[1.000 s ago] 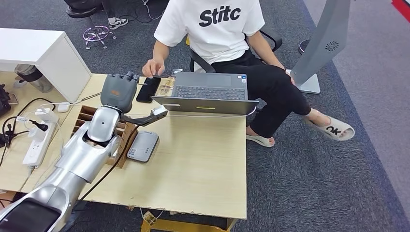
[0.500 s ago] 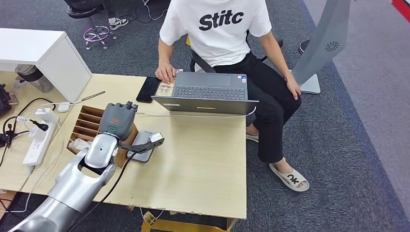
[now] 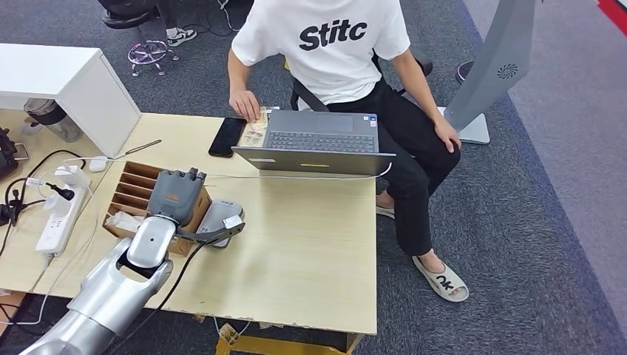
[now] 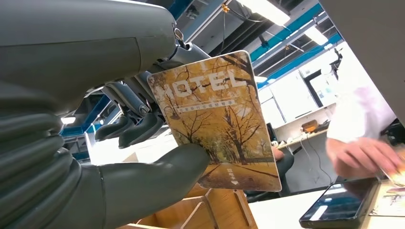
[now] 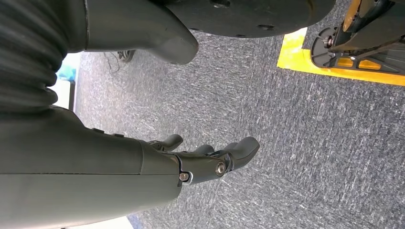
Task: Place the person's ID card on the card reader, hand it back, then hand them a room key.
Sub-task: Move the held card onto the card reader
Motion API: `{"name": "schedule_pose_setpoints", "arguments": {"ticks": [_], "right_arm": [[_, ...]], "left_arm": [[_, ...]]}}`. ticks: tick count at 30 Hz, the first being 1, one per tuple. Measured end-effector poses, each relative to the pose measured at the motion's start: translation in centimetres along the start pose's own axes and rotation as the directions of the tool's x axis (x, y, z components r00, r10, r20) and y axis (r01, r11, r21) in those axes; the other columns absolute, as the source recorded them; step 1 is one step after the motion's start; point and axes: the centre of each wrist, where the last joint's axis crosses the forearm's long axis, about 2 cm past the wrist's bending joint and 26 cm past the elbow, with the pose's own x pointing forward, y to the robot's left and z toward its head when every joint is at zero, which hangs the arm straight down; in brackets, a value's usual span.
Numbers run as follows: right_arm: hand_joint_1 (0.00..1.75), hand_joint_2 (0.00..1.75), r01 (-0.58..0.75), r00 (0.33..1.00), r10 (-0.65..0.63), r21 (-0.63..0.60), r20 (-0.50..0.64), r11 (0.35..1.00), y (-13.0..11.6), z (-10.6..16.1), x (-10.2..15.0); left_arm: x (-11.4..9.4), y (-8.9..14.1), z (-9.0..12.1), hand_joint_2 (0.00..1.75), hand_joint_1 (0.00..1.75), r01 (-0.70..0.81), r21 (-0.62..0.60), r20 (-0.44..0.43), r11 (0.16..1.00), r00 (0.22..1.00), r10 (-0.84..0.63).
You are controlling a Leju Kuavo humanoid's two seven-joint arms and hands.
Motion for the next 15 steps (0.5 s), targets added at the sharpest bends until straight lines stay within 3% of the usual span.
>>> {"name": "schedule_pose_setpoints", "arguments": {"ticks": [15], "right_arm": [[0.0,1.75,-0.012,1.0,0.012,0.0,-0.008,1.0,0.1,0.0,0.0]], "left_arm": [[-0.5,-1.1,0.1,1.75,1.75,-0.01,0.021,-0.017,1.0,1.0,0.01]]}}
